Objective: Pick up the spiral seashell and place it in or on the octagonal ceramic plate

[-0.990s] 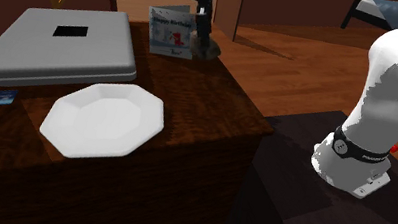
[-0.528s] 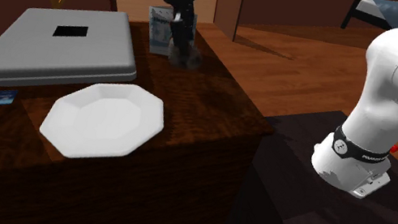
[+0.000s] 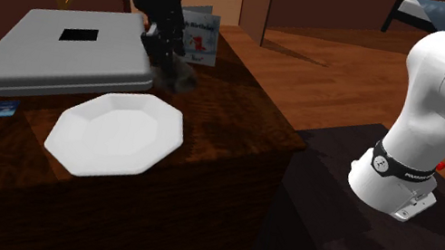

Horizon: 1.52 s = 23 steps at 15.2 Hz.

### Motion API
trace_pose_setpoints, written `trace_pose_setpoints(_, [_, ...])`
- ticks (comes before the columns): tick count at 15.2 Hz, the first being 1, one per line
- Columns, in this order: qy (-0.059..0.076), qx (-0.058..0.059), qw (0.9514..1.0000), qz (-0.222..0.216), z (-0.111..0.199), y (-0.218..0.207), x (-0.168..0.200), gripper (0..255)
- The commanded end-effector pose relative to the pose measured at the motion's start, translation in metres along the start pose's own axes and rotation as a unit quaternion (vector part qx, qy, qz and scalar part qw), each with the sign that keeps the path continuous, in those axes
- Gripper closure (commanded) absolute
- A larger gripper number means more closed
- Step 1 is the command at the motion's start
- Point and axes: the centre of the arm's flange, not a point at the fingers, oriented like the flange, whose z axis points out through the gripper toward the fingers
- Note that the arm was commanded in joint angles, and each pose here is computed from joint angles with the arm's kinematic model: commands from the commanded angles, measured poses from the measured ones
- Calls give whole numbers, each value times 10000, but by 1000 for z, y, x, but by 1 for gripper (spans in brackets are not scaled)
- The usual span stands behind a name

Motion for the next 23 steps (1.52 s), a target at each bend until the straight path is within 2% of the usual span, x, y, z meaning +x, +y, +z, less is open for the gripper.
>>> trace_pose_setpoints(1, [1,1,10000,2,-10,-22,13,255])
trace_pose_setpoints(8, [1,1,10000,2,-32,-91,49,255])
trace_pose_setpoints(23, [1,1,10000,2,44,-106,63,255])
